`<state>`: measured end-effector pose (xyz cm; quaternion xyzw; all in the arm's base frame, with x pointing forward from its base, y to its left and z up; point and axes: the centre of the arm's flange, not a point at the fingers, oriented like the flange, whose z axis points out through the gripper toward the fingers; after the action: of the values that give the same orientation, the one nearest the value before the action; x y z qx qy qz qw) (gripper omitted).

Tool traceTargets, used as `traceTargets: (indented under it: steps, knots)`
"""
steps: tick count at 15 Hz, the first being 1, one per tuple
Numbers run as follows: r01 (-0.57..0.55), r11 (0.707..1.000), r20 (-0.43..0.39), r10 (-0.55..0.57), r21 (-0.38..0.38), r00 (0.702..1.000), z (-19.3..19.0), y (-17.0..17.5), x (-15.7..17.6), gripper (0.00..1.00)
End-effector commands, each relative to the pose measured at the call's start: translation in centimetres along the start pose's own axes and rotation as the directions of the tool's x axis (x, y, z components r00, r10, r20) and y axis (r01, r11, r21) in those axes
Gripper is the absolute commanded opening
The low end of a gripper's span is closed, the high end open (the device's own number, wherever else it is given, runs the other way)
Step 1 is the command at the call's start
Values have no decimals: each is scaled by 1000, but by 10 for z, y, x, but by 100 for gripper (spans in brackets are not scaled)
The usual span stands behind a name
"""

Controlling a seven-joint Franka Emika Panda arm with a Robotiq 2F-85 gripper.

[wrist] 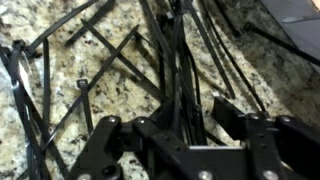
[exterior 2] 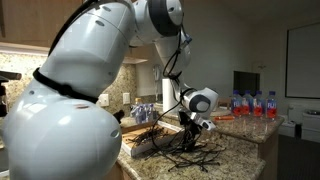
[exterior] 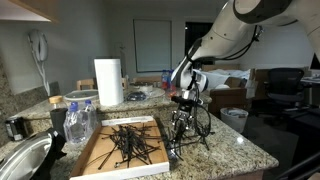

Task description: Pick up some of the black cables from the counter and put them in the box

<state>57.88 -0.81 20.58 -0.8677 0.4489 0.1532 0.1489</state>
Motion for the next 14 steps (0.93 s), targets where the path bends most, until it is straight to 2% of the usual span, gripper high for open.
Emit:
traceTargets:
  steps: [1, 3, 4, 11, 14]
  knots:
    - [-14, 1000, 2, 14, -5, 1000, -11, -2, -9, 82]
    - [-7, 1000, 18, 8, -15, 1000, -14, -5, -12, 95]
    - [-5, 1000, 34, 6, -21, 999, -14, -6, -13, 99]
    - [-27, 998, 170, 36, -56, 985, 0, 12, -13, 100]
    - [-42, 998, 163, 51, -56, 985, 11, 17, -4, 100]
